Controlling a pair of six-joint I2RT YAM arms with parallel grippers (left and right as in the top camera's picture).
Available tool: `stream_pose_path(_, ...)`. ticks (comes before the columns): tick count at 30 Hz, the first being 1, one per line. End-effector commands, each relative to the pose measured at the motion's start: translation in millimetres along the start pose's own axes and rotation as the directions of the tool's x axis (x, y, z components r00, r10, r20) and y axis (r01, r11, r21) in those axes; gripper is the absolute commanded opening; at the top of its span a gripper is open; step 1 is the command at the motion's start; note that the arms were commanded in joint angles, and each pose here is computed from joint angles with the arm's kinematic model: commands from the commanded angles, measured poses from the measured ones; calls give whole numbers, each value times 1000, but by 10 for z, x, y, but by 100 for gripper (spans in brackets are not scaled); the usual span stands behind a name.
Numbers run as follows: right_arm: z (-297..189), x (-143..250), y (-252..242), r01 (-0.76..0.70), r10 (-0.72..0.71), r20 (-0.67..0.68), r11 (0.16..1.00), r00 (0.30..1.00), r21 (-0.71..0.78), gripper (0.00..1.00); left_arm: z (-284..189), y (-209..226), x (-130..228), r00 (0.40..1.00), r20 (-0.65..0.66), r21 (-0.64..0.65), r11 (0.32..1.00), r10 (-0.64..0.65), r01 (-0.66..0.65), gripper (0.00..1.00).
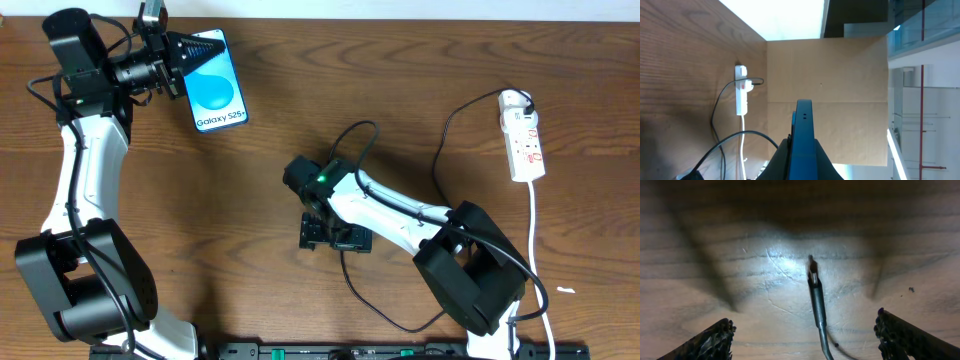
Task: Plug charger to phone and switch on socket
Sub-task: 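Lower and close the right gripper on the cable connector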
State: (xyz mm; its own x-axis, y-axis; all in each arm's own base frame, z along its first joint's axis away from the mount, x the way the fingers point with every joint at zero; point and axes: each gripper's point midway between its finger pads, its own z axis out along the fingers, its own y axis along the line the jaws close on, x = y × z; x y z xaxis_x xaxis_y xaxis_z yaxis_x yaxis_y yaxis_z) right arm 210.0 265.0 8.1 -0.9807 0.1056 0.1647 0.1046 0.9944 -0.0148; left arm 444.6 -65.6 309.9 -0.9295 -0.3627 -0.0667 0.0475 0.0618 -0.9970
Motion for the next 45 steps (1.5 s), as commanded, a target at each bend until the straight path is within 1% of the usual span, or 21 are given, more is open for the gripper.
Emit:
stream_pose_path(1,33,78,17,-14,14,-29,1000,999,-5,88,-32,-228,46,997,-10,15,997,79,-78,7)
stream_pose_path(18,155,99,-61,-31,32,-65,999,997,21,88,-32,-228,46,997,-10,15,997,79,-79,7)
stream_pose_path(22,169,54,-72,-37,38,-76,999,996,10,88,-32,-228,46,997,-10,15,997,79,-78,7)
stream_pose_path(31,172,-121,-143,-65,65,-43,998,997,9,85,-32,-227,45,997,-10,15,997,79,-78,7)
stream_pose_path(39,205,-117,-149,-55,56,-50,998,997,16,78,-32,-226,45,997,-10,15,997,78,-78,7)
stream_pose_path(43,204,-110,-158,-56,57,-52,998,997,19,70,-32,-228,46,997,-10,15,997,79,-78,7)
stream_pose_path(45,204,-106,-161,-56,57,-53,998,997,21,62,-32,-228,46,997,-10,15,997,79,-79,8)
